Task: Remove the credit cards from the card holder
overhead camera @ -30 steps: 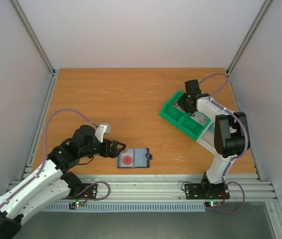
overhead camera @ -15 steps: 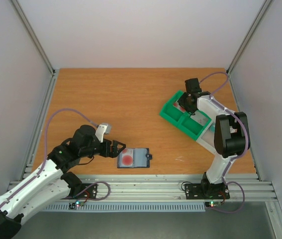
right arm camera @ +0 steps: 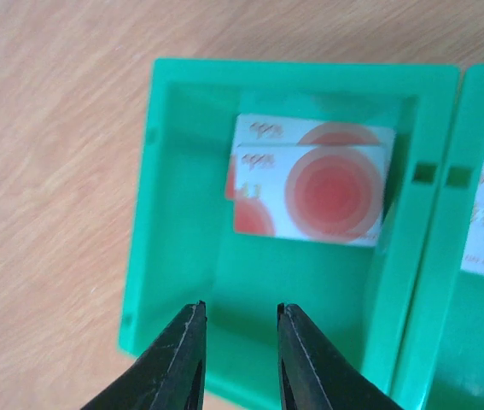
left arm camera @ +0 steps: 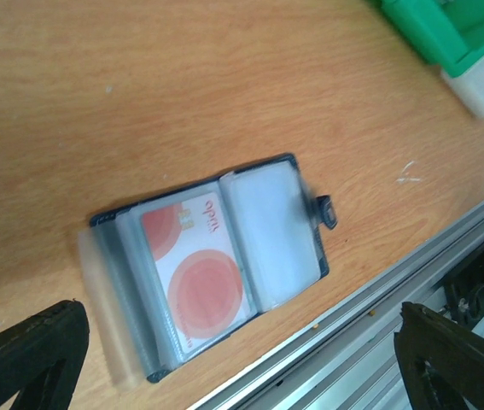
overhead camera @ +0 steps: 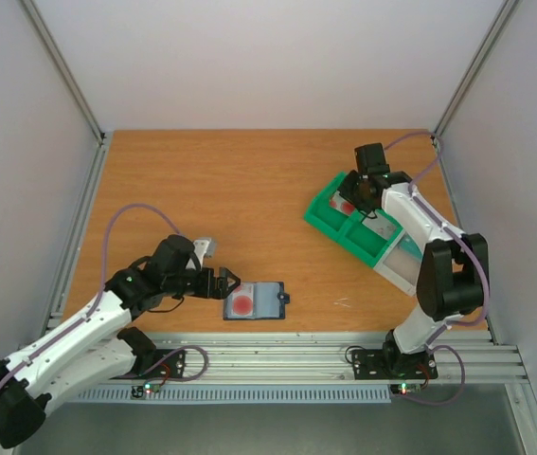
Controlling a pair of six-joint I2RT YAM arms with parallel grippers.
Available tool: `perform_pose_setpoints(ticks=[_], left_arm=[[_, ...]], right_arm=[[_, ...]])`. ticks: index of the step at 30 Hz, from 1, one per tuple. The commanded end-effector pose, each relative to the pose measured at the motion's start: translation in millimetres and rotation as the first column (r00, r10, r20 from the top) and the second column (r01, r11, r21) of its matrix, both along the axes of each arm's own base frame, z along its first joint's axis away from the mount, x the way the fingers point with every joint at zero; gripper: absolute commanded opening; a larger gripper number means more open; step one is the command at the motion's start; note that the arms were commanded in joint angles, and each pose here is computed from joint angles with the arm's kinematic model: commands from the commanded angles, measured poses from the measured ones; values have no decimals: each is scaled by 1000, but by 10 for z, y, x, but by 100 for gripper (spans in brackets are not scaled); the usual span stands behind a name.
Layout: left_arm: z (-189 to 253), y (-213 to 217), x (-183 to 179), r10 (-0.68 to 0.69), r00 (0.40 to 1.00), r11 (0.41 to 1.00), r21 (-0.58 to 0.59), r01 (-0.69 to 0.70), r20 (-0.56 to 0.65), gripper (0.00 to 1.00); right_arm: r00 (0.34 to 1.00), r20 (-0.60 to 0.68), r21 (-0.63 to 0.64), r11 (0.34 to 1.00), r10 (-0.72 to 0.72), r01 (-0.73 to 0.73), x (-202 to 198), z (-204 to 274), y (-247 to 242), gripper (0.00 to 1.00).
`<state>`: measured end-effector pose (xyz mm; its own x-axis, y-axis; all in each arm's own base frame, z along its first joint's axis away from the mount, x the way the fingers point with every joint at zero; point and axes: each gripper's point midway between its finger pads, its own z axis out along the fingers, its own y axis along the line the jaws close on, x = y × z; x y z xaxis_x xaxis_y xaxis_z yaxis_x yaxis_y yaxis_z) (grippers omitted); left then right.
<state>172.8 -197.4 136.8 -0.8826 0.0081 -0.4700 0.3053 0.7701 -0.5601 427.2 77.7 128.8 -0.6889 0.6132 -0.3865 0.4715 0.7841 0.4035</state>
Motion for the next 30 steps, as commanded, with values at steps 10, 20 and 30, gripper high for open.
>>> perform_pose_setpoints(ticks=[10,20,30], left_arm=[[-300,-131,-92,-12,986,999,-34,6,-165,71],[-632,-107,-14,59,979,998,-10,-62,-196,49],[-895,-265,-5,28,964,998,-49,-43,-266,28]], right_arm=[[949,42,124,941,313,-316,-875,471,789,25],[858,75,243,825,509,-510,-1566,411,1370,25],[762,71,286,719,644,-634,-2127,64,1947,24]])
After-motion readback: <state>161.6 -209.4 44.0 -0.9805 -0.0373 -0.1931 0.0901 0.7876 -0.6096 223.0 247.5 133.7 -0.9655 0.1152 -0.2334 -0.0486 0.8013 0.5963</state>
